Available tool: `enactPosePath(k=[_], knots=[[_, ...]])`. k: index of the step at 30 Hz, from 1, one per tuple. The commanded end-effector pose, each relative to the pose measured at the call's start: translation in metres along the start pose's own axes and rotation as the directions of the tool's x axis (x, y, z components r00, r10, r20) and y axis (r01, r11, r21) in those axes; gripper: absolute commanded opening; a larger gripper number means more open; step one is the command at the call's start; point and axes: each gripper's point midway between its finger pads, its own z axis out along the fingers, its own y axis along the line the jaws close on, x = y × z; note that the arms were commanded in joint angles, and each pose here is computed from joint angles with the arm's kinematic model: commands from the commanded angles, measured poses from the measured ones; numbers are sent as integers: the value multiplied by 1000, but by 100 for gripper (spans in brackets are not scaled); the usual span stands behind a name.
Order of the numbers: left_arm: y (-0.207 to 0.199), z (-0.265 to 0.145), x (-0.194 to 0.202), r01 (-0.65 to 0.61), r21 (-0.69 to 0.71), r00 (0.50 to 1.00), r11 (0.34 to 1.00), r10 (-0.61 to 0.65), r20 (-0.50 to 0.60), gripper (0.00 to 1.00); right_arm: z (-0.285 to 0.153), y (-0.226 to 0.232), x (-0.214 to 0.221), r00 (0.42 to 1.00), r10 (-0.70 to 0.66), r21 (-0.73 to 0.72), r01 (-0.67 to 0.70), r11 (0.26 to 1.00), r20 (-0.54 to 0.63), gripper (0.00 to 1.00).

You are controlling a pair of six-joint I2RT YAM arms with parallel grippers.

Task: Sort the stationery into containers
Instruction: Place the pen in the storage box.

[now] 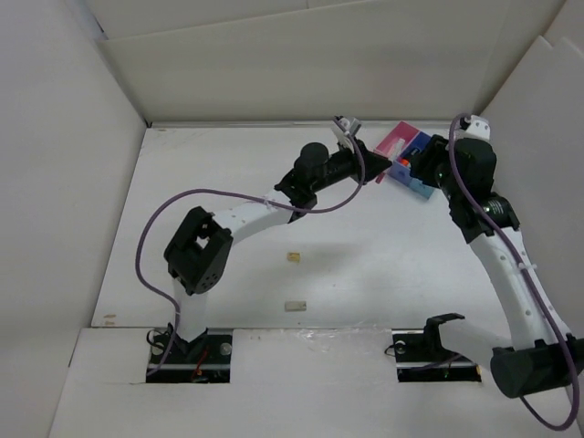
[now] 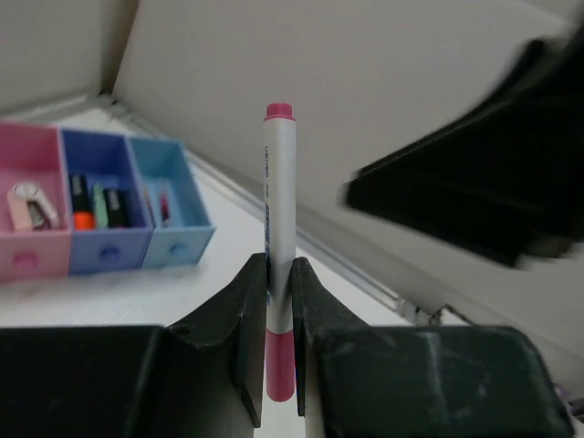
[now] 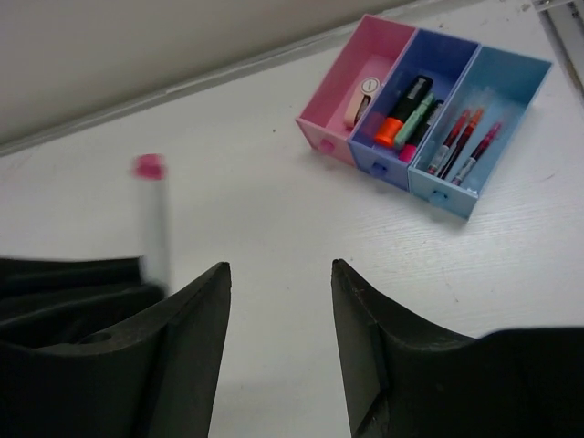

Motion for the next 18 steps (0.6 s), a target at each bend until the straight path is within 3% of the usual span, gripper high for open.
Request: enactPosePath(k=[1,4,11,18], knots=[[-46,-20,-29,-12,151,997,988,1,76,0,15,18,-6,999,-39,-163,37,986,-5,53],[-54,-24,-27,-5,185,998,983,-6,61,0,12,42,-11,998,-70,-331,67,941,4,55],[-50,-22,-15,35,171,999,985,-34,-6,0,-1,56,-18,992,-110,-411,123,903,57,59],[-61,-23,-14,89,222,996,971,-84,-32,0,7,53,0,992,-128,-421,117,900,2,59]])
